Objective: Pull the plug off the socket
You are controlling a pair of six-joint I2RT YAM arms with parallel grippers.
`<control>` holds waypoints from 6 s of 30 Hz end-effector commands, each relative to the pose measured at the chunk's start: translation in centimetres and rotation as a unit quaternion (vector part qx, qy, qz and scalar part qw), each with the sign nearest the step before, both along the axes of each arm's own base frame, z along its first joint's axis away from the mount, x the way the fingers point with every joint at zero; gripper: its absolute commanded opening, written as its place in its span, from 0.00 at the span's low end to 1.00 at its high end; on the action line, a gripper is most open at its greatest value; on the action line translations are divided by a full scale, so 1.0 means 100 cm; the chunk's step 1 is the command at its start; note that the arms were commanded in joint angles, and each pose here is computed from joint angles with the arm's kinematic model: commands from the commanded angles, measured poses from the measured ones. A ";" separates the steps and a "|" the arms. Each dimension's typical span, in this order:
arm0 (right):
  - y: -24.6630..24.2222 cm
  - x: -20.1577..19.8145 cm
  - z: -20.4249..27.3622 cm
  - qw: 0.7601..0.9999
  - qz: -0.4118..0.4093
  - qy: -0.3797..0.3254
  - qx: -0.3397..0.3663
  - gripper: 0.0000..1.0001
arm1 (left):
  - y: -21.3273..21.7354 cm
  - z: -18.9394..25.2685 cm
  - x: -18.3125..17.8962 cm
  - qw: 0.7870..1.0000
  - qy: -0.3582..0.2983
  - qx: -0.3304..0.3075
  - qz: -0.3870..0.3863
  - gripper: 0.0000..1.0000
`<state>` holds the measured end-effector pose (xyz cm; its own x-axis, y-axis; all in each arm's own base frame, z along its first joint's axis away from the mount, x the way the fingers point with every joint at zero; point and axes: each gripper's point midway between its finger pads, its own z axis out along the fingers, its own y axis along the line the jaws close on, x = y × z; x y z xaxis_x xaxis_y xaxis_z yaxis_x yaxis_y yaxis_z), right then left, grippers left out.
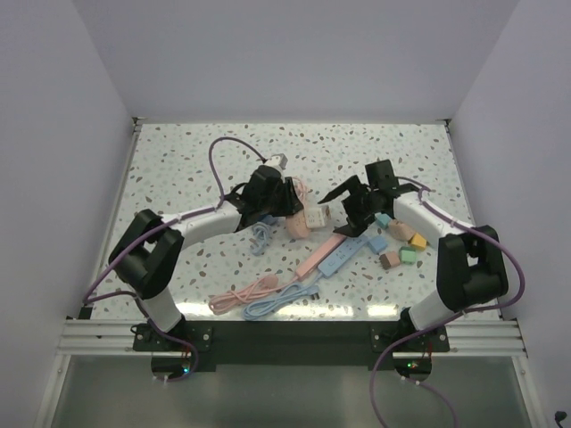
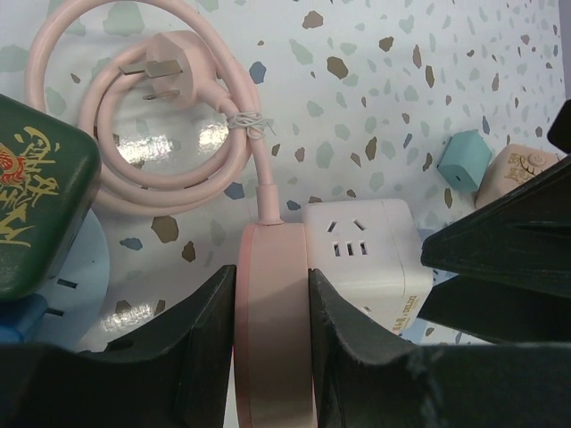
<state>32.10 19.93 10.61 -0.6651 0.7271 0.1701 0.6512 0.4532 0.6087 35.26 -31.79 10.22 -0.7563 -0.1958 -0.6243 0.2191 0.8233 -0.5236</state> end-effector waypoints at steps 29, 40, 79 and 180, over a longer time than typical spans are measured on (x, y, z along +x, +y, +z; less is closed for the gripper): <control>0.025 0.032 0.010 0.994 0.025 -0.085 0.064 0.00 | -0.059 0.077 -0.014 0.988 -0.071 -0.114 -0.072 0.44; 0.027 0.056 0.042 0.970 0.173 -0.171 0.024 0.00 | -0.063 0.010 -0.061 0.975 0.010 -0.066 -0.212 0.68; 0.046 0.029 0.045 0.960 0.210 -0.174 0.056 0.13 | -0.058 0.035 -0.008 0.992 -0.047 -0.069 -0.096 0.33; -0.201 0.058 0.031 0.900 0.087 -0.053 -0.425 0.83 | 0.049 0.057 -0.020 0.997 -0.014 0.038 -0.059 1.00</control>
<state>37.65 -0.15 10.52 -0.7737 0.4766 -0.4173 0.5090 0.8599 0.0385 31.15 -29.40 13.98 -0.7939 -0.0166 -0.6078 0.3695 0.7808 -0.5039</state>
